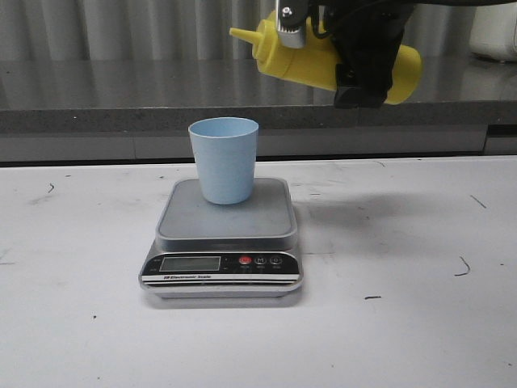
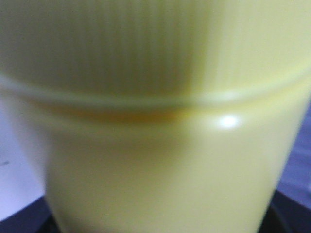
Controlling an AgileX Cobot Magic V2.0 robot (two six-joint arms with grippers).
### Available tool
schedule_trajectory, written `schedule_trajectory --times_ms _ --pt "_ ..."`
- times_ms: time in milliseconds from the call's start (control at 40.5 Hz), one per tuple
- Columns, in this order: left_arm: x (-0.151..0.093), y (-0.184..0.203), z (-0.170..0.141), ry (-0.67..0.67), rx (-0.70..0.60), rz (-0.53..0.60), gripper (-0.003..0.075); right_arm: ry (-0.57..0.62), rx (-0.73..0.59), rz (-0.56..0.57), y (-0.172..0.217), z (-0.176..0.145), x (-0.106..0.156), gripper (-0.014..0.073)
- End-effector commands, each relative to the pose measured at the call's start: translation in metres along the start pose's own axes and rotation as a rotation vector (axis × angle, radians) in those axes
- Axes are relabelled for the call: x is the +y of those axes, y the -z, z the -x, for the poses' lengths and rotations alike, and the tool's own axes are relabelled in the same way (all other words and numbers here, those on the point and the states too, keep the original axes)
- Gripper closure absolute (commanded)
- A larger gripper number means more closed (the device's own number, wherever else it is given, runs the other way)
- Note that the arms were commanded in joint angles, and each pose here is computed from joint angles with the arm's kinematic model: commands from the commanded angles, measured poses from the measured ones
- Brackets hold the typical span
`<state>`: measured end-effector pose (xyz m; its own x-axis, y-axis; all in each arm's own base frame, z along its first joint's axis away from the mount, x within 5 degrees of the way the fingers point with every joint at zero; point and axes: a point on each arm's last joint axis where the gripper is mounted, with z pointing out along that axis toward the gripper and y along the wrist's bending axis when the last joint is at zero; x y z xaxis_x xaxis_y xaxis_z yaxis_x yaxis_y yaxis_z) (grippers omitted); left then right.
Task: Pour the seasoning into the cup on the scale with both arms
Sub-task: 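Lift the yellow bottle and tilt its nozzle down toward the cup, then raise the yellow bottle upright and bring it back down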
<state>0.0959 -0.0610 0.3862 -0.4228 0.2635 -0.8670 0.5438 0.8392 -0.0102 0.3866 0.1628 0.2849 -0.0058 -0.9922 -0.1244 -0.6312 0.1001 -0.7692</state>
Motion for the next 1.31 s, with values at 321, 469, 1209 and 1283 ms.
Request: schedule_trajectory --times_ms 321,469,1209,1283 --pt "-0.001 0.006 0.012 0.007 -0.096 -0.005 0.0321 0.330 0.047 -0.301 0.021 0.024 -0.034 0.0277" --pt "-0.001 0.006 0.012 0.007 -0.096 -0.005 0.0321 0.390 0.049 -0.335 0.022 0.025 -0.037 0.0277" --pt "-0.001 0.006 0.012 0.007 -0.096 -0.005 0.0321 0.344 0.064 -0.390 0.024 0.024 -0.042 0.0277" --pt "-0.001 0.006 0.012 0.007 -0.096 -0.005 0.0321 0.260 0.052 -0.389 0.024 0.023 -0.042 0.0277"
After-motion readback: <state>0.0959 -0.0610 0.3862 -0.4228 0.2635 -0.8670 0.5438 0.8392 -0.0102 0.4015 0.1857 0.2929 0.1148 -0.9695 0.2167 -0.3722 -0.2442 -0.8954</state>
